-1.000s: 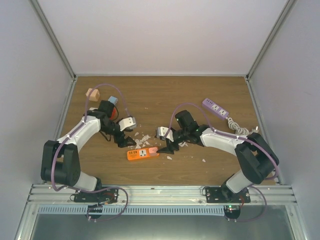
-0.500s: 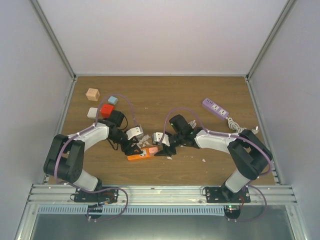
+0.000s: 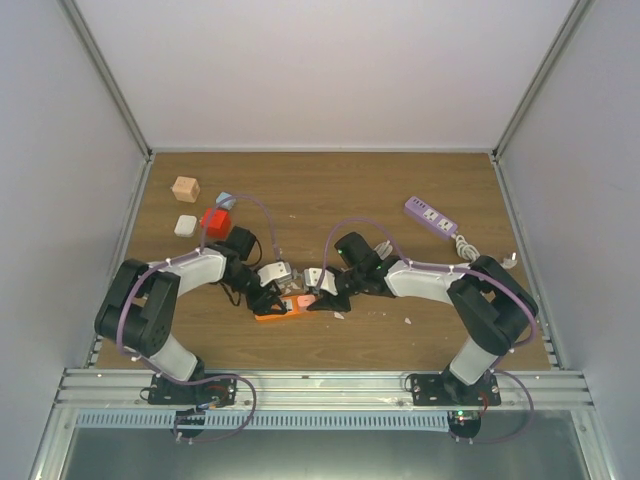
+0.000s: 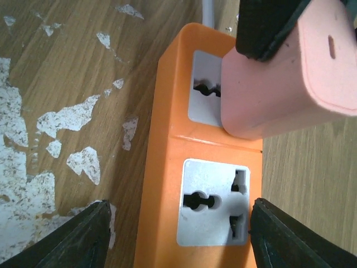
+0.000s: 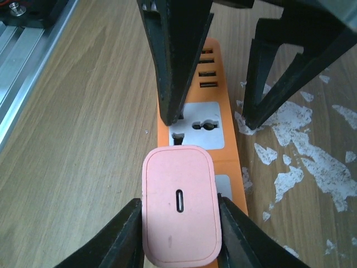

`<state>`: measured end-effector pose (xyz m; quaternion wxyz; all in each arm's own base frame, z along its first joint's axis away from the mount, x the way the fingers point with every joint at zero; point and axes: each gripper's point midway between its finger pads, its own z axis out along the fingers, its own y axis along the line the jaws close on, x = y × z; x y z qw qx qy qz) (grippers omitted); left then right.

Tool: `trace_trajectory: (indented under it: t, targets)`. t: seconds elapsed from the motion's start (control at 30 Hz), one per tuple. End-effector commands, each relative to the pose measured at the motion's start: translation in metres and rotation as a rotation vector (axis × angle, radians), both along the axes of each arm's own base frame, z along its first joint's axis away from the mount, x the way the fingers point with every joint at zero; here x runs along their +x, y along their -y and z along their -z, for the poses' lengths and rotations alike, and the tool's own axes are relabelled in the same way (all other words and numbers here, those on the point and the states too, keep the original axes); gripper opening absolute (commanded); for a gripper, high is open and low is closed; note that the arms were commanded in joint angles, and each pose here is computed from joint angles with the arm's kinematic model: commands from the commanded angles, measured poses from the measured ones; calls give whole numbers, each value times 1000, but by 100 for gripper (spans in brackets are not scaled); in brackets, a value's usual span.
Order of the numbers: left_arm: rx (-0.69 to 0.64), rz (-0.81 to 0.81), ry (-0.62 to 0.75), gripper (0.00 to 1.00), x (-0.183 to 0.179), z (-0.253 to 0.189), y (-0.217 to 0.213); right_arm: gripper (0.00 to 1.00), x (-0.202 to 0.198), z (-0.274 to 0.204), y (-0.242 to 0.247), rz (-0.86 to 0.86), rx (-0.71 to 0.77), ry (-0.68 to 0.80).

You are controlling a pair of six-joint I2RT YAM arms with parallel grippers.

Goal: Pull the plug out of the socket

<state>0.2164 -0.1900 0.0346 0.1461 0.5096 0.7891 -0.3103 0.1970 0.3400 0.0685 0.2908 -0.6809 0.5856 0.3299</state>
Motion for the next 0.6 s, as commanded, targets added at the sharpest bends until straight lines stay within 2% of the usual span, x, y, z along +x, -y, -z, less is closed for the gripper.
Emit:
trace_trajectory:
  t: [0.0,0.17,0.27,0.57]
  targets:
    - [20,17,30,67,3,10,2,30,2,-11,-9,-18,29,14]
    - [52,40,26,63,-5,19,5,15,0,-19,-10,-24,45,20]
    - [79,54,31,61,-9,26,6,10,0,-26,-10,-27,59,28]
    - [152,87,35,56,-19,43,6,5,-8,-44,-11,-60,115,32]
